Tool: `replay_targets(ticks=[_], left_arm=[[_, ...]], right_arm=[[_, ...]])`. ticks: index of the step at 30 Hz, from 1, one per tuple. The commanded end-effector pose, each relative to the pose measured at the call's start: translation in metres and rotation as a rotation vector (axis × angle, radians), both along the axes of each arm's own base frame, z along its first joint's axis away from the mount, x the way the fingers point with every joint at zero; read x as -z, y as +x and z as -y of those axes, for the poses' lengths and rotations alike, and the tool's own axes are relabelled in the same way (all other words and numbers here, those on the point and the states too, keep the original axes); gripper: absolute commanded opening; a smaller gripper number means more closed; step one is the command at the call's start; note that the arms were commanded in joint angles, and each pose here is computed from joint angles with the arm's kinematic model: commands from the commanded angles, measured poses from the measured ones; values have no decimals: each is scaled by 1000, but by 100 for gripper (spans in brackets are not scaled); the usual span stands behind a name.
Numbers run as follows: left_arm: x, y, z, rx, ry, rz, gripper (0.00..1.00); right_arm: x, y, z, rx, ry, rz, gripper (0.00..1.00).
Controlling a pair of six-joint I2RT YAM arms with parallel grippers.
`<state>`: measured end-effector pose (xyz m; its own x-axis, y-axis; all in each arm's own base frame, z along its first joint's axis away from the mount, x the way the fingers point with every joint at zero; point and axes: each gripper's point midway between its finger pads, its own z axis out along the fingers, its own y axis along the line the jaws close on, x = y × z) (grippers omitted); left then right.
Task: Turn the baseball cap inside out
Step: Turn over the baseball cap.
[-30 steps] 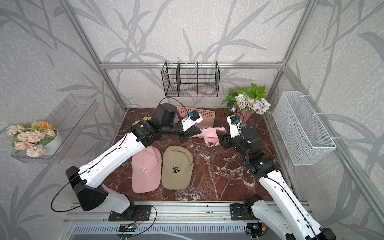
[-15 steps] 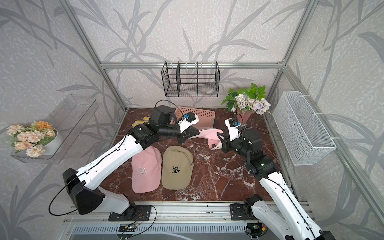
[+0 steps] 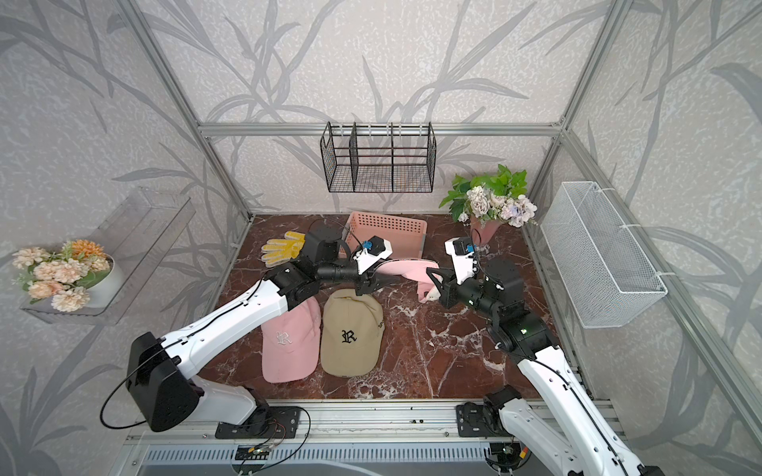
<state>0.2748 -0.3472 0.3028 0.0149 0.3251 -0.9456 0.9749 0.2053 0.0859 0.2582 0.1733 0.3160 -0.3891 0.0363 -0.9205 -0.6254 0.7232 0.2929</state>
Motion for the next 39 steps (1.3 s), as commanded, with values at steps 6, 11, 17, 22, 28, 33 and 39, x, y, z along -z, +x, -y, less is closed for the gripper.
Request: replay_targets(ticks=[6,11,17,22,28,33,39], left_arm=[[-9,-12,5,87,-63,-18,1],[-9,-9,4,53,-64,-44,0],[-29,7,-4,-81,-99,-145,0],[-47,1,-9,-101,-144,-214,0],[-58,-10,-17,-94,-166,-274,0],[-61,-5,-28,-141,-179,-316,0],[-72,-18,-29,-41,-251,-424,0]], right_arm=[[-15,3,0,16,21,29,0],[-8,10,8,72,-5,16,12],[26,27,37,257,-105,-47,45],[50,37,58,385,-186,-98,51],[62,49,83,532,-266,-115,51],[71,55,95,596,-330,-139,52],[86,65,102,641,-390,-173,53]])
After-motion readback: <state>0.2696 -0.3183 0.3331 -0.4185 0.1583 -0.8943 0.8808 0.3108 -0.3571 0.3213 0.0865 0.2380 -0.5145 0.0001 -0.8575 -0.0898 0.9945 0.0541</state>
